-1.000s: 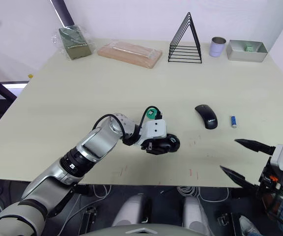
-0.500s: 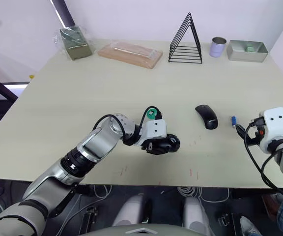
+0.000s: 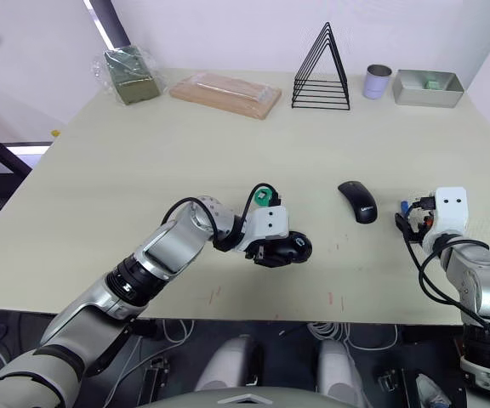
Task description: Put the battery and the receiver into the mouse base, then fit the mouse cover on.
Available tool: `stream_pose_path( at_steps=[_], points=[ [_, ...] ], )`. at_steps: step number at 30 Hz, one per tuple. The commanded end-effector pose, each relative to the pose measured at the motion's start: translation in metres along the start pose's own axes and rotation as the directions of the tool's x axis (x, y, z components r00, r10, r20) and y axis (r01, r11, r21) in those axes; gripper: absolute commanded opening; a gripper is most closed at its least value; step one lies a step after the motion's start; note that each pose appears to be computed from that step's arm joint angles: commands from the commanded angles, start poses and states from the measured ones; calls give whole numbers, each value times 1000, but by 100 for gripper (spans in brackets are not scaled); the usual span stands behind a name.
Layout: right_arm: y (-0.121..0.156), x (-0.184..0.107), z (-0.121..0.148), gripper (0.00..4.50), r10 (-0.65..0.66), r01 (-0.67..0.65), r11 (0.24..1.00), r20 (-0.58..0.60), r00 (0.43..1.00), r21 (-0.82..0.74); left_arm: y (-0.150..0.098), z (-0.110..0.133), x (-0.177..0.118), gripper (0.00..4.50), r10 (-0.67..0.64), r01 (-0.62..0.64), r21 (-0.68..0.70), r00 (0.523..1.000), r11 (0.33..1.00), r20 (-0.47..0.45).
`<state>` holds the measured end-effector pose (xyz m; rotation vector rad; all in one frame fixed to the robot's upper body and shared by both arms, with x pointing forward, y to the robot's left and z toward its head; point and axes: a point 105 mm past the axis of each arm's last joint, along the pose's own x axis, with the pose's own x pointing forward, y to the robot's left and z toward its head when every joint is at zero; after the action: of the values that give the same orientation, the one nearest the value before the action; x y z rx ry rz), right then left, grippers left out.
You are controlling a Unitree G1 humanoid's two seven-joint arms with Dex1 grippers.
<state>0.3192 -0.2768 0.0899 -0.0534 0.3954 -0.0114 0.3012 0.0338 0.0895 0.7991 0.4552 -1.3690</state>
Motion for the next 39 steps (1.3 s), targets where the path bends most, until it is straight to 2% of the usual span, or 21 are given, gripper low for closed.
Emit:
stream_pose_path(
  at_steps=[1, 19, 20, 21, 22, 23, 26, 33, 39],
  points=[
    [1, 1, 11, 278, -23, 24, 1000, 53, 998, -16, -2, -13, 5, 292, 8, -10, -32, 999, 999, -42],
    [11, 4, 1, 278, -70, 69, 997, 57, 996, 25, -3, -12, 6, 292, 4, -6, -38, 999, 999, -38],
    [11, 4, 0, 226, -71, 70, 997, 56, 996, 27, -4, -12, 6, 292, 4, -6, -38, 999, 999, -38],
    [11, 4, 0, 202, -72, 70, 997, 57, 996, 27, -4, -12, 6, 292, 4, -5, -38, 999, 999, -38],
    [12, 5, 0, 202, -70, 69, 997, 58, 996, 26, -4, -12, 6, 292, 4, -5, -38, 999, 999, -38],
    [14, 5, -1, 130, -67, 65, 998, 59, 996, 26, -4, -12, 7, 292, 4, -5, -38, 999, 999, -38],
    [15, 4, -1, 15, -62, 60, 998, 64, 996, 22, -4, -12, 7, 292, 2, -4, -38, 999, 999, -38],
    [17, -10, 14, 14, -4, 9, 999, 105, 994, -50, -5, -11, 8, 292, -2, 1, -37, 999, 999, -34],
    [43, -47, 36, 14, 214, -203, 957, 33, 976, -207, -5, -10, 8, 292, -9, 8, -34, 999, 999, -36]
  ],
)
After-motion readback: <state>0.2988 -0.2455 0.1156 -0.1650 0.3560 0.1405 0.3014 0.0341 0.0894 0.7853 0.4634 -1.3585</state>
